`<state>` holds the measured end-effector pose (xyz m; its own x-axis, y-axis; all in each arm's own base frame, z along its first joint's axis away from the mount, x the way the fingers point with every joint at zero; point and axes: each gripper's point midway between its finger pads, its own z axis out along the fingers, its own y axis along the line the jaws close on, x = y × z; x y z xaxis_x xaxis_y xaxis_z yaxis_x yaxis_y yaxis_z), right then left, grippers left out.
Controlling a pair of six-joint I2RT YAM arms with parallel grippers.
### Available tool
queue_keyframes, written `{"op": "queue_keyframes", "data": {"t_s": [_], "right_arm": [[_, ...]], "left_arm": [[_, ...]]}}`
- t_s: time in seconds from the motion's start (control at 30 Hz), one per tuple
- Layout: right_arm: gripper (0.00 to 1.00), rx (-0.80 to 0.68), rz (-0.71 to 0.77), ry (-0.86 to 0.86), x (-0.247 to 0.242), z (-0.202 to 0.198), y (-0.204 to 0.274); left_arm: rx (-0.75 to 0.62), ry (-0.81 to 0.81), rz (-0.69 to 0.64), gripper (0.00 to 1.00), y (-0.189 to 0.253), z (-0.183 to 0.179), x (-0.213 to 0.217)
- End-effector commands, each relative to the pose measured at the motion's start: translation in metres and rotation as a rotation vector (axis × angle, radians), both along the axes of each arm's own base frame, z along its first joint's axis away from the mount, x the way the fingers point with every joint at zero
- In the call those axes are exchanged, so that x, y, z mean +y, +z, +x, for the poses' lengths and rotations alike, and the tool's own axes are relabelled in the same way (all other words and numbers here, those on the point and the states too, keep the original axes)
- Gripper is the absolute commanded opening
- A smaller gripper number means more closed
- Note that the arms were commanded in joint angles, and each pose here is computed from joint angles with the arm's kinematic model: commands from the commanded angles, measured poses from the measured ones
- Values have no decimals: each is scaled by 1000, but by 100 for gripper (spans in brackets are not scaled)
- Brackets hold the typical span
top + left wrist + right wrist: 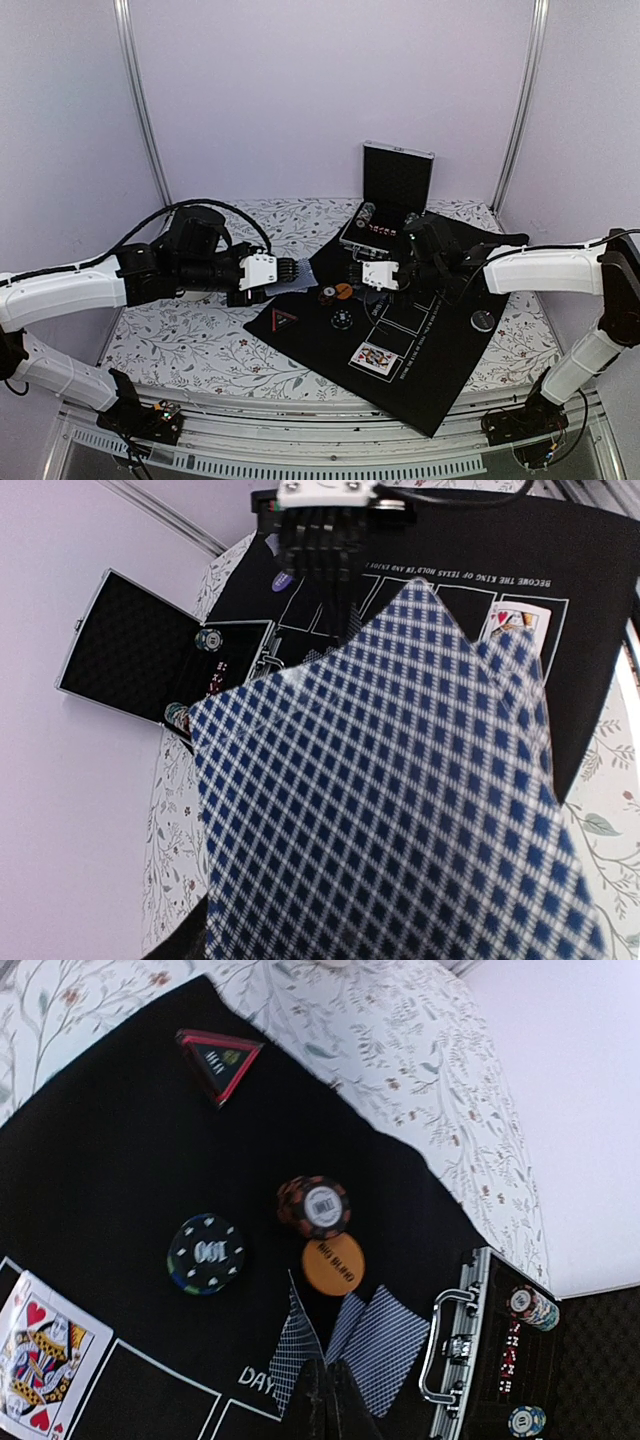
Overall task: Distribute texas hold em gaming equipment
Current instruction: Flop the poker card in the community card area.
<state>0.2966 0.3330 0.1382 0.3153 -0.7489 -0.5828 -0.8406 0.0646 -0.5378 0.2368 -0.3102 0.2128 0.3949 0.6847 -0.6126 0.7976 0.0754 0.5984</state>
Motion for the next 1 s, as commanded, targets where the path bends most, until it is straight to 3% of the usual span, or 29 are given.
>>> {"op": "queue_keyframes", "data": {"t_s": [0.0, 0.37, 0.97], "right_arm": [[2, -99, -125, 131, -10, -22, -25], [2, 12, -253, 349, -41, -85, -69], [2, -27, -420, 475, -67, -103, -97]], "left_arm": [[-10, -26, -25, 48, 6, -8, -2], [-7, -26, -22, 48, 5, -8, -3], [-7, -27, -23, 48, 5, -8, -2]]}}
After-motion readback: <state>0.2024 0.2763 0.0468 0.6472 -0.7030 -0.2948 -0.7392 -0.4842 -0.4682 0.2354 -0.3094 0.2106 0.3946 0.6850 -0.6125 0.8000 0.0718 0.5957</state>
